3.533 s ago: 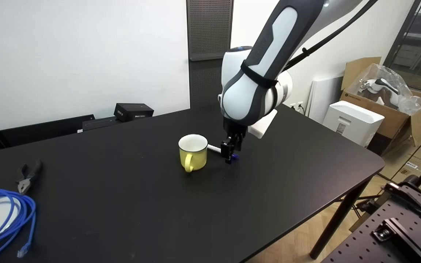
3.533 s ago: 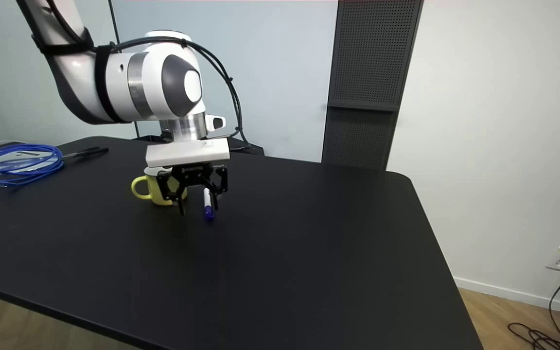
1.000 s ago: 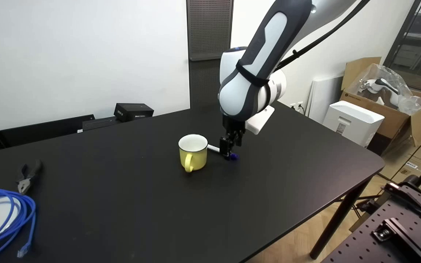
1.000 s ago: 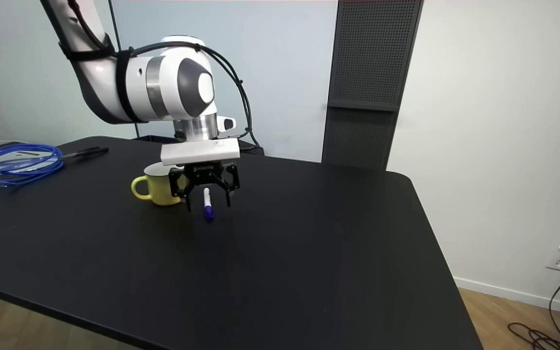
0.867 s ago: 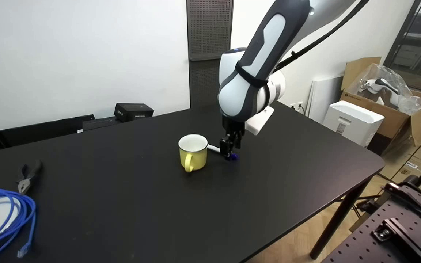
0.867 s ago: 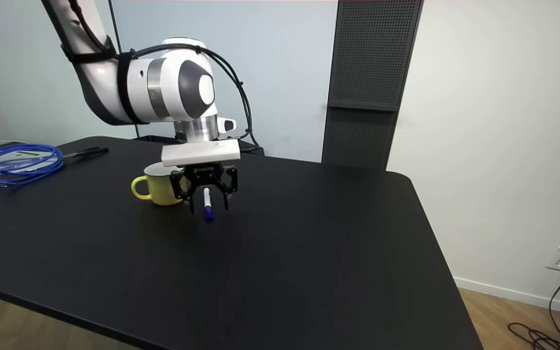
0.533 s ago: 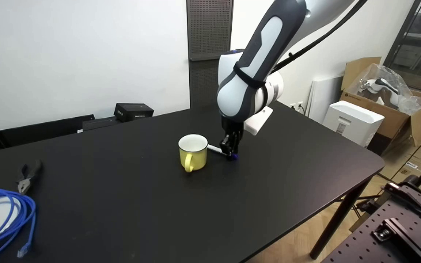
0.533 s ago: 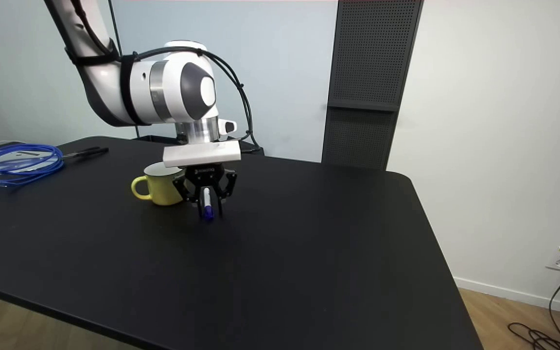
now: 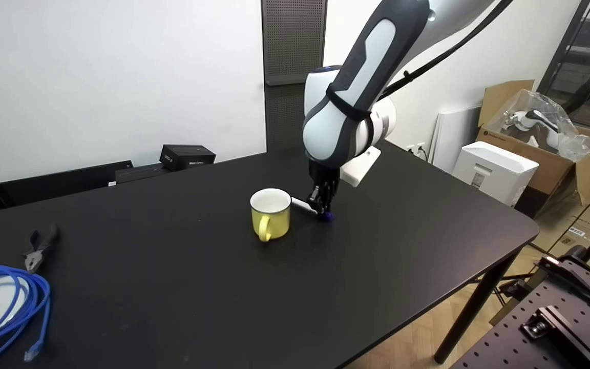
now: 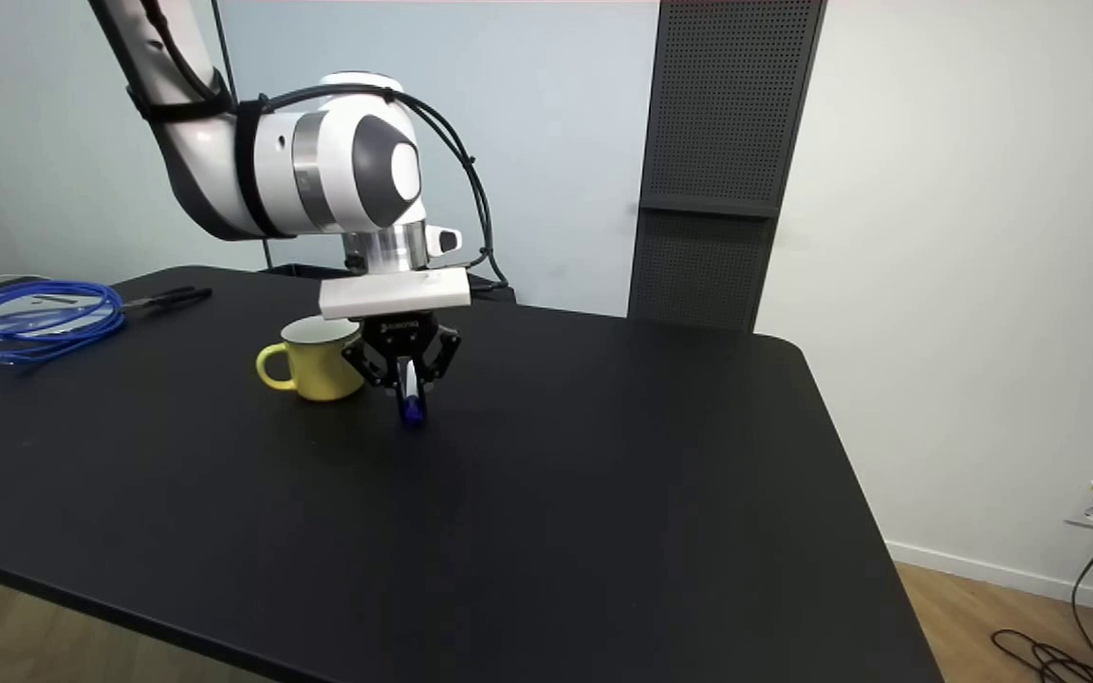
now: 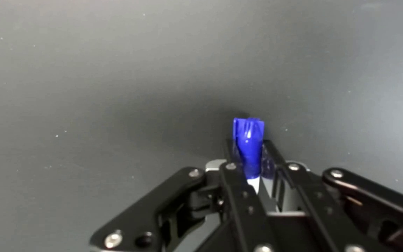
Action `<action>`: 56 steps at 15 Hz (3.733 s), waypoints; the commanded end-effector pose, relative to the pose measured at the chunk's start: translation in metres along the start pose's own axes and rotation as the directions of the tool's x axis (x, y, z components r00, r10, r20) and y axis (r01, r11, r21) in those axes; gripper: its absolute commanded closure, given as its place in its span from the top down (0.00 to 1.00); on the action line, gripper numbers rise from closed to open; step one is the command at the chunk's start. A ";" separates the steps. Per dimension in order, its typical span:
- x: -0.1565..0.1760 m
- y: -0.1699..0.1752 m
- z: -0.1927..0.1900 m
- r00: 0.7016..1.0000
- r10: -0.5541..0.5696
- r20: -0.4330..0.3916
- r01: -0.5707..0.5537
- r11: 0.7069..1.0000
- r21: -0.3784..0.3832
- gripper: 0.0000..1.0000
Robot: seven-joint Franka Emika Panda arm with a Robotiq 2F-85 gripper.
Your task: Put the marker in the mug
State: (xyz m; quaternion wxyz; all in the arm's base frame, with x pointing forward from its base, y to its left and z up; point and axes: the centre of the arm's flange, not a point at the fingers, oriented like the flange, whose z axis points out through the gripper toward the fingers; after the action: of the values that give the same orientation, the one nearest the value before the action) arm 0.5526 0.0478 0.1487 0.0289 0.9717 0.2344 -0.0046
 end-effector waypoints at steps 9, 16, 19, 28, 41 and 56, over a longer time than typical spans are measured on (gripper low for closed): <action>-0.003 -0.003 -0.162 0.999 -0.022 0.037 0.027 0.993 -0.114 0.05; 0.000 -0.037 -0.220 0.978 -0.115 0.173 0.139 0.982 -0.130 0.05; 0.010 -0.049 -0.216 0.965 -0.166 0.201 0.188 0.977 -0.096 0.05; 0.040 -0.057 -0.183 0.934 -0.156 0.323 0.180 0.983 -0.046 0.05; 0.078 -0.085 -0.152 0.841 -0.170 0.514 0.195 0.981 0.004 0.05; 0.119 -0.088 -0.123 0.805 -0.206 0.556 0.223 0.974 0.038 0.11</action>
State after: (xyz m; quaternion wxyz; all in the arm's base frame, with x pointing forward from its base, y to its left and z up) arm 0.5997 0.1815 0.2648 0.1035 0.8973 0.3268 -0.2782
